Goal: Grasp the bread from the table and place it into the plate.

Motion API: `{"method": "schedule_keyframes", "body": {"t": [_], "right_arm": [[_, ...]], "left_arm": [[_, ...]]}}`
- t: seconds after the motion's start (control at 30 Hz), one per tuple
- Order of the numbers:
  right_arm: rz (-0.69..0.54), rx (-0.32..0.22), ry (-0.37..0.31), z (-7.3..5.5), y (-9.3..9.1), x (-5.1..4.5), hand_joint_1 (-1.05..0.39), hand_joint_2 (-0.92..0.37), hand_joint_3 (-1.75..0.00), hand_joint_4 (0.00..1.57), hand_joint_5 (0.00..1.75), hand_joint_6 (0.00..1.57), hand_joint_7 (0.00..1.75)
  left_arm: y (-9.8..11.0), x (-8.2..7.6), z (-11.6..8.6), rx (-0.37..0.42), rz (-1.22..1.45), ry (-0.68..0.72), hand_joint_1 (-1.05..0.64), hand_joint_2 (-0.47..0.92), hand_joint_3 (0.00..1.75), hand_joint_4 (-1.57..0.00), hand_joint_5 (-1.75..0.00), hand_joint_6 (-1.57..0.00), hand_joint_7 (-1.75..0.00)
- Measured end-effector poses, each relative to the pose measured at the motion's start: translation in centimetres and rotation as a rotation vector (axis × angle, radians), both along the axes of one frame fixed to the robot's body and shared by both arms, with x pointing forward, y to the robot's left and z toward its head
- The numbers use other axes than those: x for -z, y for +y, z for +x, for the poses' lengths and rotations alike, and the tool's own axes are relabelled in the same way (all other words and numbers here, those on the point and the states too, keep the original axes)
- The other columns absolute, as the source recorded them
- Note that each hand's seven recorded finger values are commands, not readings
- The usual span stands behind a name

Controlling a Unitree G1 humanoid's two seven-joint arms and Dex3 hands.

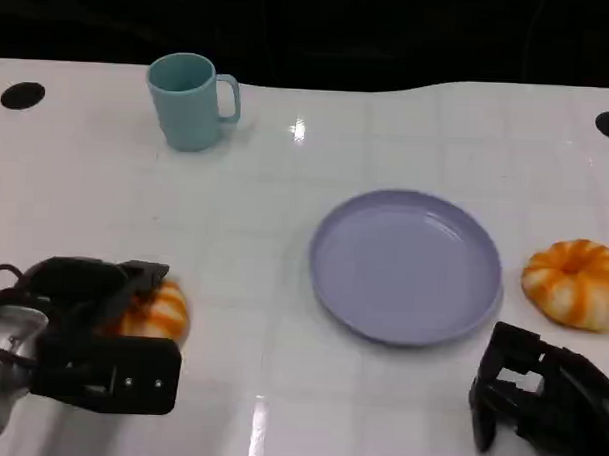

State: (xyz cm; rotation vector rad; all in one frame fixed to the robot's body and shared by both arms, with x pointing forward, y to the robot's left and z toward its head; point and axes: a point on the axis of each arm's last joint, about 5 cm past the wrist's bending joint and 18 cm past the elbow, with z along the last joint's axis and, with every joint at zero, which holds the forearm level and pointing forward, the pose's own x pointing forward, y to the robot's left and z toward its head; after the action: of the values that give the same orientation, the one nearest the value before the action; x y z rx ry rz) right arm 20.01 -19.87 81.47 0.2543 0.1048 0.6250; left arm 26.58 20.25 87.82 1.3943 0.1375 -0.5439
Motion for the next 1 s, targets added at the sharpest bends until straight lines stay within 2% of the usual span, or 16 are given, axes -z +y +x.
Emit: {"method": "schedule_keyframes", "body": {"t": [0.03,0.07,0.1,0.17,0.2,0.23,0.27,0.3,0.33,0.4,0.47,0.5,0.57,0.6,0.73,1.0], "right_arm": [[-0.001,0.000,-0.002,0.0,0.0,-0.03,-0.61,-0.92,-0.22,0.71,1.75,0.60,1.64],[-0.002,0.000,-0.003,0.0,0.0,-0.05,-0.61,-0.92,-0.23,0.71,1.75,0.60,1.64],[-0.002,0.001,-0.004,0.0,0.0,-0.05,-0.61,-0.92,-0.23,0.71,1.75,0.60,1.65],[-0.003,0.001,-0.005,0.0,0.0,-0.08,-0.62,-0.92,-0.23,0.71,1.75,0.60,1.65],[-0.004,0.002,-0.008,0.0,0.0,-0.12,-0.62,-0.92,-0.23,0.71,1.75,0.60,1.66],[-0.004,0.002,-0.010,0.0,0.0,-0.16,-0.62,-0.92,-0.22,0.71,1.75,0.60,1.66],[-0.005,0.002,-0.011,0.0,0.0,-0.19,-0.62,-0.92,-0.22,0.71,1.75,0.60,1.66],[-0.005,0.003,-0.012,0.1,0.0,-0.20,-0.62,-0.92,-0.22,0.71,1.75,0.60,1.66],[-0.006,0.004,-0.012,0.1,0.0,-0.20,-0.62,-0.92,-0.22,0.71,1.75,0.60,1.66],[-0.006,0.004,-0.012,0.0,0.0,-0.20,-0.61,-0.92,-0.23,0.71,1.75,0.59,1.66],[-0.006,0.004,-0.012,0.1,0.0,-0.20,-0.61,-0.92,-0.23,0.71,1.75,0.59,1.66],[-0.006,0.004,-0.011,0.0,0.0,-0.20,-0.61,-0.92,-0.22,0.71,1.75,0.59,1.67],[-0.006,0.007,-0.011,0.1,0.0,-0.20,-0.61,-0.92,-0.22,0.71,1.75,0.59,1.66],[-0.007,0.008,-0.011,0.1,0.0,-0.20,-0.62,-0.92,-0.22,0.71,1.75,0.59,1.65],[-0.005,0.008,-0.006,0.0,0.0,-0.16,-0.61,-0.92,-0.22,0.70,1.75,0.60,1.63],[0.001,-0.005,0.001,0.1,0.0,0.17,-0.62,-0.92,-0.21,0.71,1.75,0.61,1.63]], "left_arm": [[0.1,0.1,0.0,-0.001,-0.006,-0.001,-0.21,0.91,0.21,-0.58,-0.65,-0.65,-0.05],[0.2,0.3,0.0,-0.002,-0.016,-0.014,-0.20,0.90,0.29,-0.53,-1.22,-0.79,-0.04],[0.3,0.5,0.0,-0.001,-0.027,-0.033,-0.19,0.87,0.40,-0.51,-1.47,-0.87,-0.04],[0.5,1.0,-0.2,-0.008,-0.059,-0.081,-0.19,0.79,0.62,-0.54,-1.54,-0.96,-0.03],[0.5,1.2,-0.3,-0.014,-0.072,-0.096,-0.23,0.69,0.94,-0.63,-1.66,-0.94,-0.53],[0.5,1.3,-0.3,-0.020,-0.084,-0.111,-0.25,0.66,1.08,-0.68,-1.70,-0.74,-1.12],[0.6,1.5,-0.4,-0.025,-0.096,-0.133,-0.26,0.64,1.15,-0.70,-1.72,-0.63,-1.43],[0.6,1.7,-0.5,-0.031,-0.107,-0.155,-0.27,0.69,1.07,-0.70,-1.74,-0.52,-1.58],[0.5,1.9,-0.6,-0.036,-0.119,-0.190,-0.28,0.73,0.98,-0.70,-1.74,-0.51,-1.54],[0.4,2.3,-0.8,-0.034,-0.131,-0.253,-0.31,0.87,0.50,-0.65,-1.75,-0.63,-1.03],[0.3,2.5,-0.9,-0.040,-0.141,-0.304,-0.29,0.91,0.38,-0.63,-1.75,-0.52,-1.29],[0.3,2.5,-0.9,-0.040,-0.146,-0.319,-0.25,0.91,0.38,-0.62,-1.75,-0.46,-1.56],[0.2,2.5,-0.9,-0.034,-0.157,-0.354,-0.24,0.92,0.40,-0.62,-1.75,-0.45,-1.70],[0.1,2.5,-0.9,-0.032,-0.163,-0.368,-0.25,0.89,0.54,-0.63,-1.75,-0.47,-1.73],[-0.3,1.9,-0.5,-0.018,-0.191,-0.417,-0.25,0.84,0.67,-0.65,-1.75,-0.48,-1.74],[-1.5,-0.1,0.4,-0.001,-0.333,-0.487,-0.26,0.82,0.63,-0.69,-1.75,-0.49,-1.74]]}}
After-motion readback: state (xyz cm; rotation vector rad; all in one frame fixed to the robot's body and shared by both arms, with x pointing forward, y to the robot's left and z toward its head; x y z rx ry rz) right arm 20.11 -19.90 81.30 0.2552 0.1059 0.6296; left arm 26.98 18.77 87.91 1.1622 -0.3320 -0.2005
